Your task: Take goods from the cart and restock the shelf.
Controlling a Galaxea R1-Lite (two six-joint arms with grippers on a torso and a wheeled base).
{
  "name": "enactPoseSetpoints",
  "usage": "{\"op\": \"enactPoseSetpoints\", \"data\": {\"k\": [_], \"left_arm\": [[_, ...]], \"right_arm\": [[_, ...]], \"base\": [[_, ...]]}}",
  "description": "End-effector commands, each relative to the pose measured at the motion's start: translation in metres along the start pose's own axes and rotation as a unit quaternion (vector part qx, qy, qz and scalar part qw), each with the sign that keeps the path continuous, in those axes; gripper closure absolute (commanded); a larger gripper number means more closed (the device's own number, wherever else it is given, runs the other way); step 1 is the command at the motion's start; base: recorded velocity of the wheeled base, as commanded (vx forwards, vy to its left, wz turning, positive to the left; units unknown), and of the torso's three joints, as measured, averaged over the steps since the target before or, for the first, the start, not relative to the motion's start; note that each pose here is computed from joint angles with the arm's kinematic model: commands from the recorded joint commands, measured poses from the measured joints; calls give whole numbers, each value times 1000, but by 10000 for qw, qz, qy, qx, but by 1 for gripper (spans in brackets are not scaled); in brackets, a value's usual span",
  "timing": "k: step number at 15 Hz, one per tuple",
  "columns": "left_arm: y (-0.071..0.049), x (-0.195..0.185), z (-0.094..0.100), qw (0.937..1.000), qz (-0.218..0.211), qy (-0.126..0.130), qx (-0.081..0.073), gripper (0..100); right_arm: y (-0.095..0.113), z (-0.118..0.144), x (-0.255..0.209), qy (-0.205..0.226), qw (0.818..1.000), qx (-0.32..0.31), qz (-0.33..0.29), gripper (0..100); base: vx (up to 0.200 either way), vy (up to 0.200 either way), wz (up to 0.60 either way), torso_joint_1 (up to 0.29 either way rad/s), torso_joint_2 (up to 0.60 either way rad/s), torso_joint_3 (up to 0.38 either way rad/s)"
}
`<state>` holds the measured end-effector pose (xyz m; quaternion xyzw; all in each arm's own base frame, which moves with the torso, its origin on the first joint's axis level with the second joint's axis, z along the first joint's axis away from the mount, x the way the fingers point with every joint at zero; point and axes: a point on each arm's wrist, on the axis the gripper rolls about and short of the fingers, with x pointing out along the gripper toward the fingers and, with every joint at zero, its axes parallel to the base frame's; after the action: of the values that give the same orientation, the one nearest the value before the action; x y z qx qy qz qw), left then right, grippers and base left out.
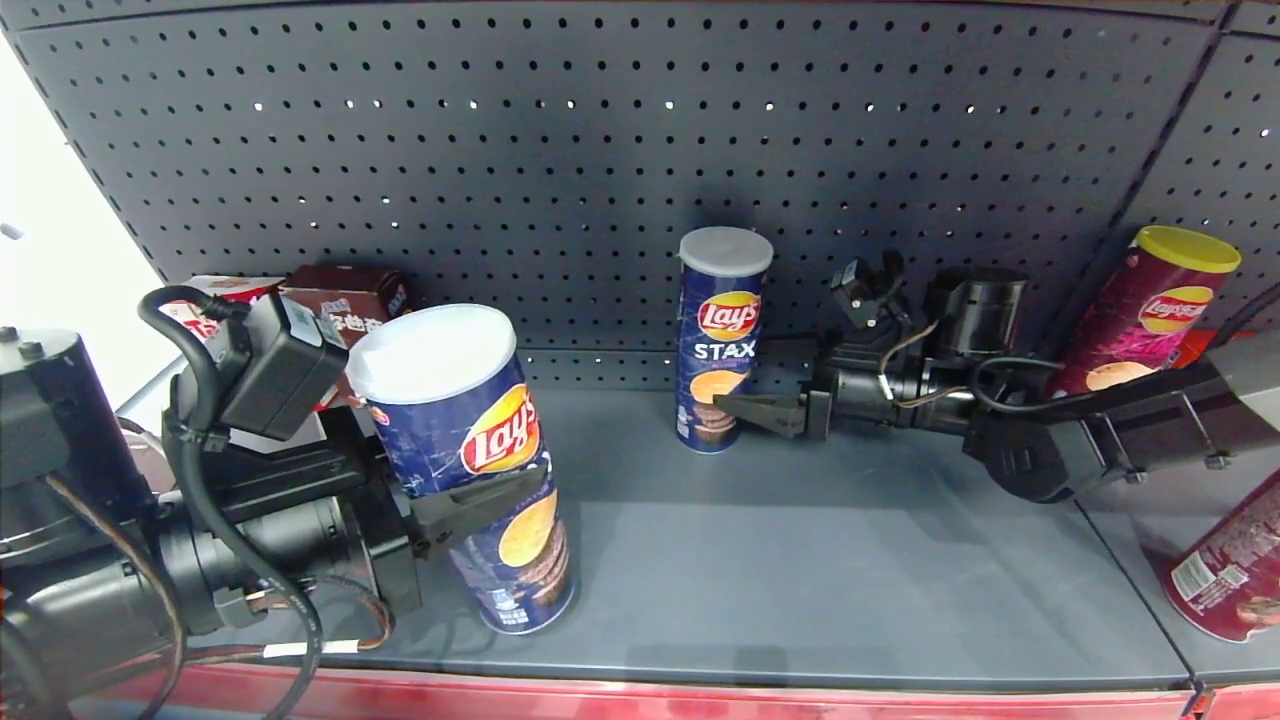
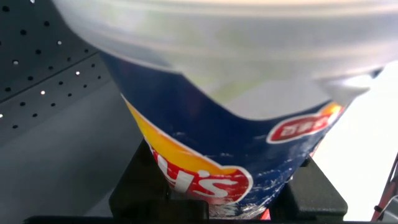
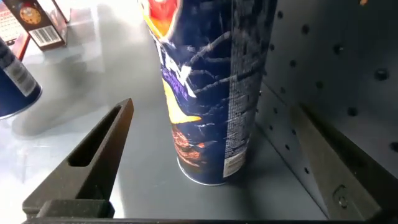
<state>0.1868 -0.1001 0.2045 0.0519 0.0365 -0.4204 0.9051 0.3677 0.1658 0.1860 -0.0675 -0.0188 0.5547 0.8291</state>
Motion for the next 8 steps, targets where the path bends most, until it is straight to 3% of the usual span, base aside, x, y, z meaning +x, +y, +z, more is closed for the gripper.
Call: {"op": "enactPoseSetpoints", "data": {"k": [1,8], "left_arm": [[0,1,2,10000,9,-22,9,100],[1,1,2,10000,26,-34,15,100]], "right_arm": [[-1,-9,7,50,9999,65,109,0],[-2,-20,27,44,9996,74,271,0]], "base": [[0,0,0,0,0,0],[0,0,0,0,0,0]]}}
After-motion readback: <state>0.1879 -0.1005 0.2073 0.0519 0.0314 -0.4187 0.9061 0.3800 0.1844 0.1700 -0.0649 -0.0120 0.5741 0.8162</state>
